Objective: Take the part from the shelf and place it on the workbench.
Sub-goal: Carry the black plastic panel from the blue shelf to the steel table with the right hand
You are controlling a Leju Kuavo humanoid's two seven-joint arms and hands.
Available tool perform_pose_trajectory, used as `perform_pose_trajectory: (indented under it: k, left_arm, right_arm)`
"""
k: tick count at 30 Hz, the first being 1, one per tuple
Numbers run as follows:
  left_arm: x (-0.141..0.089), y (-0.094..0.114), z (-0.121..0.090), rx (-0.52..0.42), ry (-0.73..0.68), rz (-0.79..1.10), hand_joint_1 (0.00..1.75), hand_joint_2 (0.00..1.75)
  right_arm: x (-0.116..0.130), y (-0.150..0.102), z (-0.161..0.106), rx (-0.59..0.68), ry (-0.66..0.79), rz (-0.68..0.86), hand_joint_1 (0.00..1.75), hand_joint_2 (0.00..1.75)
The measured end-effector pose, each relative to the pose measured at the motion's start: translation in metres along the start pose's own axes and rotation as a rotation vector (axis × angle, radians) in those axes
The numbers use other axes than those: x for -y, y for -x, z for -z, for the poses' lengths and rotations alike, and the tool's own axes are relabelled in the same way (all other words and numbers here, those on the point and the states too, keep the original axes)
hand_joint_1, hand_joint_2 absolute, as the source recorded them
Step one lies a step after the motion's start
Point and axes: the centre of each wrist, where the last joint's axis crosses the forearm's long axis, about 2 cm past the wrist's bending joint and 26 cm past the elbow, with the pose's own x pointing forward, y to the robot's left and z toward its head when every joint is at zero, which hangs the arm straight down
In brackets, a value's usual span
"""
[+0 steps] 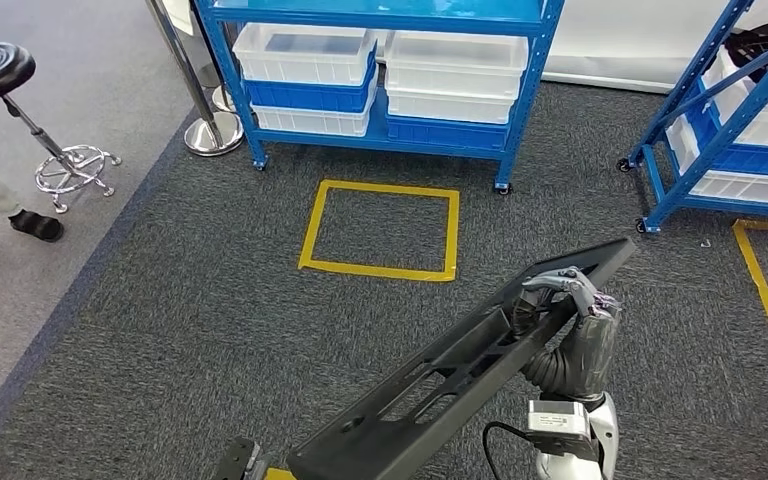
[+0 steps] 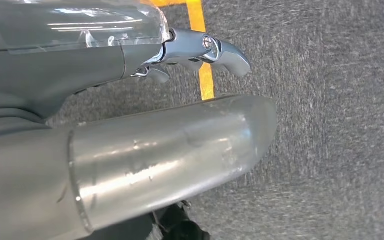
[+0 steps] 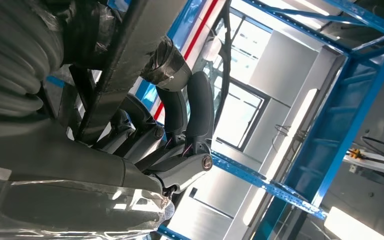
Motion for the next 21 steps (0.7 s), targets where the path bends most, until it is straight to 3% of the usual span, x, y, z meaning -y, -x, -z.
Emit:
perform_pose_trajectory:
  k: [21]
  left_arm:
    - [0.012,0.000,-0.001,0.011,0.017,-0.025,0.00,0.00]
  right_arm:
    - [0.000,0.000,0.007,0.027,-0.014,0.042,1.75,1.75]
